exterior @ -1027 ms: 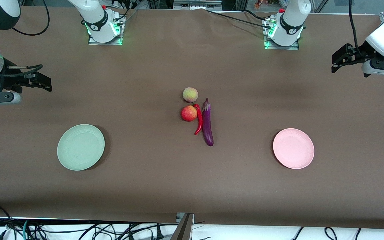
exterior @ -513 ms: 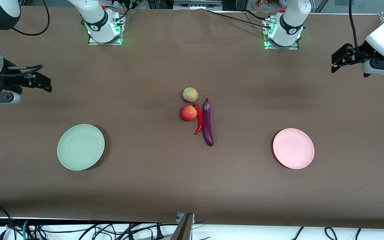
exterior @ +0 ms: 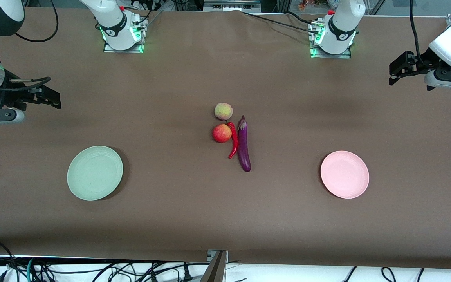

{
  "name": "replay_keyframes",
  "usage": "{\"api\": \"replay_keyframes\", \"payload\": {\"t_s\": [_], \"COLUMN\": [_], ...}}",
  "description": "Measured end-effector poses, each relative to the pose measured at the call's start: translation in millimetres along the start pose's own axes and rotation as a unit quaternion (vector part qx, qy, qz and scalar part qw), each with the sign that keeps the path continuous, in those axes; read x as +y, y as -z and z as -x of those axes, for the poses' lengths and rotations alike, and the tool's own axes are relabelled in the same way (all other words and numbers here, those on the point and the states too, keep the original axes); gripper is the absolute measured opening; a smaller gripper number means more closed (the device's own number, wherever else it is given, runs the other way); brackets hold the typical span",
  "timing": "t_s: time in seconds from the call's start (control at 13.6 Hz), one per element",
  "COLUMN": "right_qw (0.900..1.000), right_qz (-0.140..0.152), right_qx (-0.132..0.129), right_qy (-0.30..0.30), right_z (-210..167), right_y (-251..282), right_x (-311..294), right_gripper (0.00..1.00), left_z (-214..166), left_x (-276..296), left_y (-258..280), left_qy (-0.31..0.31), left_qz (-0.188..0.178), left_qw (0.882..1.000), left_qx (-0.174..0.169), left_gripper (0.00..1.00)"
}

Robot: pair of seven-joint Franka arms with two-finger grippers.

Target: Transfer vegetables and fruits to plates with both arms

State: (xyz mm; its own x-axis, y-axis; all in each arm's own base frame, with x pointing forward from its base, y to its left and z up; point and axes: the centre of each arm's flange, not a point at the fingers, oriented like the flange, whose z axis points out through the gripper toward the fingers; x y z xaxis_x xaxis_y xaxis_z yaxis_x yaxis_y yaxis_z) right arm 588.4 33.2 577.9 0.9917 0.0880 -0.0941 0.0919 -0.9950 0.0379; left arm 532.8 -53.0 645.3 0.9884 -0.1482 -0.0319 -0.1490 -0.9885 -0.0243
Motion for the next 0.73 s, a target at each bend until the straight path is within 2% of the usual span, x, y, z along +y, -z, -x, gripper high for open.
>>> {"api": "replay_keyframes", "payload": {"t_s": [0.73], "right_qw": [1.0], "right_qz": [0.0], "right_qx": [0.009], "right_qy": [0.007], "right_z": [-2.1], "right_y": [1.9], "right_x": [-8.0], "right_gripper": [1.0], "left_z": [-0.1], "left_x": [2.6], "left_y": [0.3], "left_qy": [-0.002], "left_qz": [0.0], "left_qw": [1.0], "left_qx": [0.0], "left_gripper": [1.0]}}
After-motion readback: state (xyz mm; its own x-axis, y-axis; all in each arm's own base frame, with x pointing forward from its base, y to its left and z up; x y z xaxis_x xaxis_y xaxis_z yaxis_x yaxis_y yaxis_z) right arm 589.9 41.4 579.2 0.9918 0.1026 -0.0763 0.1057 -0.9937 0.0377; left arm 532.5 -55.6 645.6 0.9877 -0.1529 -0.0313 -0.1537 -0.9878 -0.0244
